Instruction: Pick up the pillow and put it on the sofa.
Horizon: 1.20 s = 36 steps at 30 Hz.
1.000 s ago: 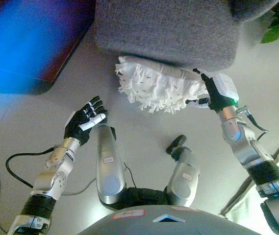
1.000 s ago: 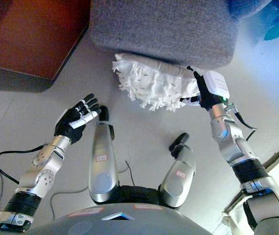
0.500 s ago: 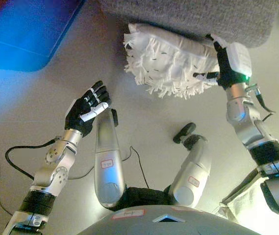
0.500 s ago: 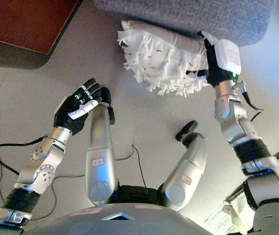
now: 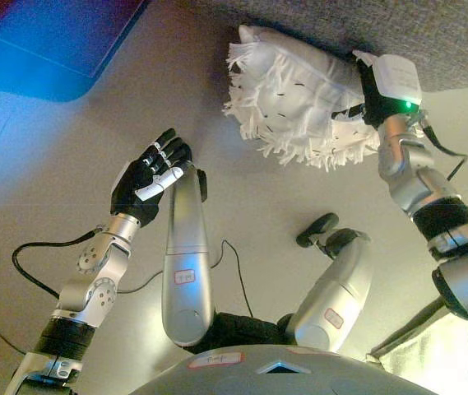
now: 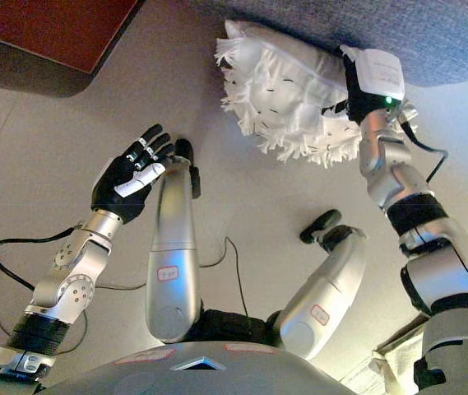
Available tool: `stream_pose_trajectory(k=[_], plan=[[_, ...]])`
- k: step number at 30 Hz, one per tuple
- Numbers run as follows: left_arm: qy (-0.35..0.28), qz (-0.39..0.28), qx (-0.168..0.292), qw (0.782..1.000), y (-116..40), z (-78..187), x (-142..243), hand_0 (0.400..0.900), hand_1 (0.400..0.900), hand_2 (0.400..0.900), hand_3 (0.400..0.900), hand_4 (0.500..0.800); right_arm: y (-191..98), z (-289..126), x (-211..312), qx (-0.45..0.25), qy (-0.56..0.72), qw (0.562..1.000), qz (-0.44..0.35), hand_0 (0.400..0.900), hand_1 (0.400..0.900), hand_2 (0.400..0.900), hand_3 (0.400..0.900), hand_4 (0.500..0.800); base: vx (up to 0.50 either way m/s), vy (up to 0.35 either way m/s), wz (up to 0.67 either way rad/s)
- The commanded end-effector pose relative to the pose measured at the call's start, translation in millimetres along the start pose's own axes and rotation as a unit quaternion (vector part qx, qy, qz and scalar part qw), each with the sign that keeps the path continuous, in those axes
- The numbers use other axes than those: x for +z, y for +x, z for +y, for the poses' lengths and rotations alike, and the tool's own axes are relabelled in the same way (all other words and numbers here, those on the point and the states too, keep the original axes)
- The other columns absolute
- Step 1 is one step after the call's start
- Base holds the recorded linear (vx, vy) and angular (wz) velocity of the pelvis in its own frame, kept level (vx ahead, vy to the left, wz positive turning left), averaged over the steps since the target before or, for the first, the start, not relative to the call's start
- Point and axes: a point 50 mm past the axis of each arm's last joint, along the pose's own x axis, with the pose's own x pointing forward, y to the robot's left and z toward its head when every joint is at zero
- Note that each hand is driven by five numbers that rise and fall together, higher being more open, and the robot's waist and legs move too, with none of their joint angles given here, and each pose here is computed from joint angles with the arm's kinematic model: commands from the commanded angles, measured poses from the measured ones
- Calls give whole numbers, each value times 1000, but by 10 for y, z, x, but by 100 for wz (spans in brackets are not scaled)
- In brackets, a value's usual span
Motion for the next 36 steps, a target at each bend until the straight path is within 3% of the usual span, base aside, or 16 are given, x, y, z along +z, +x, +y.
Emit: stream_pose_trajectory(k=[1,11,14,16,18,25,26,28,36], plan=[[-20,-62,-72,995,81,-264,156,900,900,900,900,800,233,-468,-41,-48,-21,998,34,900,900,900,900,800,6,12,6],[-31,-54,-82,995,100,-325,82,900,900,900,900,800,417,-609,92,-38,-73,994,77,900,900,900,900,800,-2,11,1],[-34,-54,-87,994,117,-363,68,900,900,900,900,800,439,-548,118,8,-52,994,99,900,900,900,900,800,0,0,0],[-36,-54,-89,994,125,-378,68,900,900,900,900,800,426,-417,121,97,-18,988,123,900,900,900,900,800,0,0,0],[-40,-51,-92,994,133,-393,87,900,900,900,900,800,396,-301,108,142,31,979,139,900,900,900,900,800,0,0,0],[-42,-44,-97,993,126,-383,87,900,900,900,900,800,361,-190,47,204,97,959,173,900,900,900,900,800,4,0,0],[-43,-42,-98,993,119,-387,86,900,900,900,900,800,359,-189,38,205,110,956,178,767,767,767,767,720,0,0,0],[-43,-40,-98,993,117,-398,81,900,900,900,900,800,358,-183,35,206,130,952,183,400,400,400,400,500,0,0,0],[-47,-44,-95,993,104,-393,72,900,900,900,900,800,376,-198,69,181,202,946,181,400,400,400,400,500,0,0,0]])
